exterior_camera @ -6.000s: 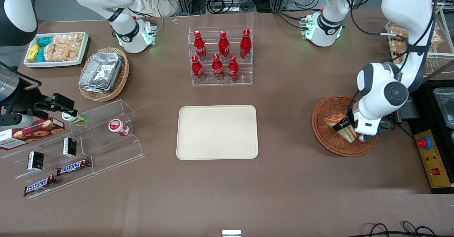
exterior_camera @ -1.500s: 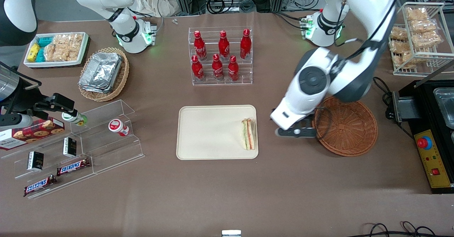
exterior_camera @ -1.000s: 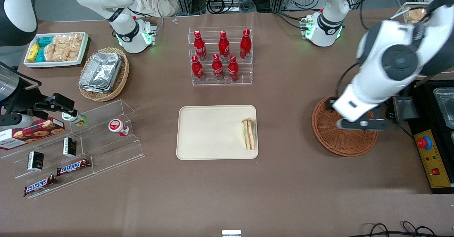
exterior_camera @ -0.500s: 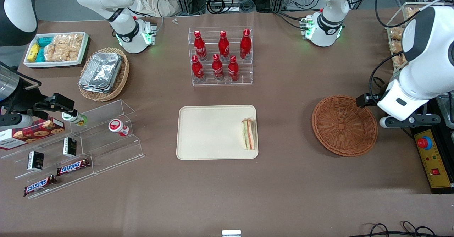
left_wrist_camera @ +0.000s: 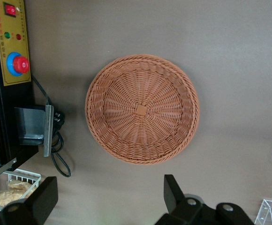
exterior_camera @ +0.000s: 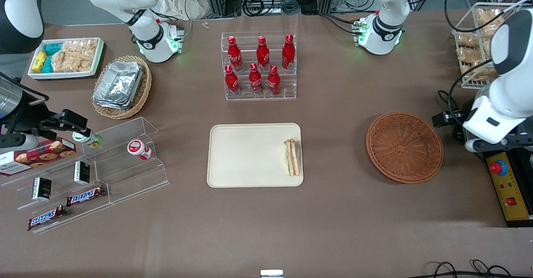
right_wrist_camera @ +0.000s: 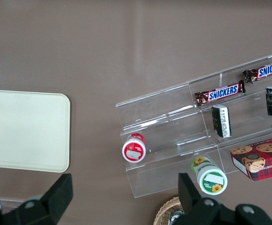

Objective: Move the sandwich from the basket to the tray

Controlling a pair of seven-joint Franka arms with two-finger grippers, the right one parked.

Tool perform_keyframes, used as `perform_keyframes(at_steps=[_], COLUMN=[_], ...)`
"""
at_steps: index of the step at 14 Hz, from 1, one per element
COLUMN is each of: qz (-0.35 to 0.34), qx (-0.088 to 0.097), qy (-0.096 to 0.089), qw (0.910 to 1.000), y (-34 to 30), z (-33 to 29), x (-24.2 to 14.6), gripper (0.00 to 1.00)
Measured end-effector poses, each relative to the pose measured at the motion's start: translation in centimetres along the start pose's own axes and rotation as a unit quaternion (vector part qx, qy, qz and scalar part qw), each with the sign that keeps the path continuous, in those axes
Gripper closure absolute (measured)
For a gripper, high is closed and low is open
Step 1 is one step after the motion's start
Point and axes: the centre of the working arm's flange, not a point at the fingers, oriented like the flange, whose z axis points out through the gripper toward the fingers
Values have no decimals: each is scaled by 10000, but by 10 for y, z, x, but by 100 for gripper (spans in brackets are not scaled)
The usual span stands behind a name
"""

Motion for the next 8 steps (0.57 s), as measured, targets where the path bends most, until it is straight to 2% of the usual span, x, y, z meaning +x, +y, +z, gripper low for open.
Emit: perform_keyframes(at_steps=[2,4,6,8], qz=[-20,24,179,258], qx=[-115,-345,-510,-561], qy=[-46,-95,-41,24], qw=[9999,9994,9985,9981], y=[-12,-37,-65,-72], z=[2,4,-1,-7], x=[2,5,3,-1], gripper=[0,0,0,0])
